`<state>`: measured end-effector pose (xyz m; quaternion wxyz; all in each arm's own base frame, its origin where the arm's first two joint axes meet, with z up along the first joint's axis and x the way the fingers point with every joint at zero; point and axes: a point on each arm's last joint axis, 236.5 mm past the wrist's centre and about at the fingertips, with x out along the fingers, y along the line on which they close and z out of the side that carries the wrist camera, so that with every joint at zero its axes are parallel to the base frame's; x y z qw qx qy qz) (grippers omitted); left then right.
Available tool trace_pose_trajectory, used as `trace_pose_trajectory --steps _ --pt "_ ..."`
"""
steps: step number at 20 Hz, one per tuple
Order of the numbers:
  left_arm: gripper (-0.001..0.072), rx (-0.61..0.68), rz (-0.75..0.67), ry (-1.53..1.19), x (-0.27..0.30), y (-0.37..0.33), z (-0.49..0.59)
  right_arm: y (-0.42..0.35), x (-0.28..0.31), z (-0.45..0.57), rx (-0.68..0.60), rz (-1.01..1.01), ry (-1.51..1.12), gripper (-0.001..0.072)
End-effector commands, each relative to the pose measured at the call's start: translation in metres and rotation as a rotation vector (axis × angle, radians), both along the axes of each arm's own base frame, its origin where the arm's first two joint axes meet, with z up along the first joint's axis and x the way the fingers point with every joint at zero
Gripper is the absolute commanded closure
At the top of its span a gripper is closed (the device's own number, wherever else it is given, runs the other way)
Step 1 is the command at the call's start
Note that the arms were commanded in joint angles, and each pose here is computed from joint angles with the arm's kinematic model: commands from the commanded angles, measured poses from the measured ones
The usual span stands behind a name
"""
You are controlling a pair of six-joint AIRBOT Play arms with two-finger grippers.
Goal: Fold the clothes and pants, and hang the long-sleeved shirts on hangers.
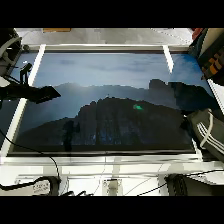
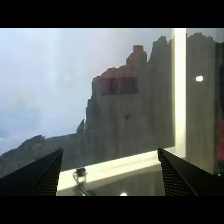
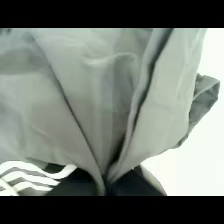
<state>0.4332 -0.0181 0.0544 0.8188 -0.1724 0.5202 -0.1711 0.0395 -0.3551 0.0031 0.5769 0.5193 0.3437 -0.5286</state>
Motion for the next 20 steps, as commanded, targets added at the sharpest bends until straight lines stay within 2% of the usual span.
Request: trace_pose_trajectory --steps 1,2,5,6,9,10,14,17,20 --pt "0.0017 -0.004 0.001 -0.003 0.000 -0.001 0.001 0.014 -0.047 -0.003 0.064 -0.125 0.090 0.0188" --pt "0.0017 -0.004 0.001 -0.003 0.000 -0.001 0.001 0.014 -0.040 -0.002 0.063 -0.114 0.071 0.0019" --pt "0.0017 -0.004 0.000 -0.002 0.000 -0.001 0.001 0.015 -0.014 -0.001 0.063 -0.049 0.051 0.0037" --pt "0.0017 -0.006 -0.004 0.003 -0.001 -0.002 0.001 0.015 -0.002 0.001 0.056 -0.015 0.049 0.0123" --pt "0.0019 -0.010 -0.018 0.014 -0.006 -0.004 0.002 0.004 0.065 0.036 -0.032 0.125 -0.018 0.0674" --pt "0.0020 0.001 -0.034 -0.006 -0.006 -0.004 0.007 0.000 0.094 0.054 -0.082 0.184 -0.051 0.0701" --pt "0.0024 0.071 -0.059 -0.160 -0.002 0.000 0.064 0.029 0.241 0.142 -0.333 0.527 -0.172 0.0703" --pt "0.0025 0.211 -0.081 -0.335 -0.005 0.013 0.127 0.138 0.349 0.197 -0.499 0.994 -0.260 0.0702" --pt "0.0028 0.427 -0.019 -0.444 -0.020 0.047 0.169 0.269 0.400 0.212 -0.611 1.456 -0.303 0.0702"
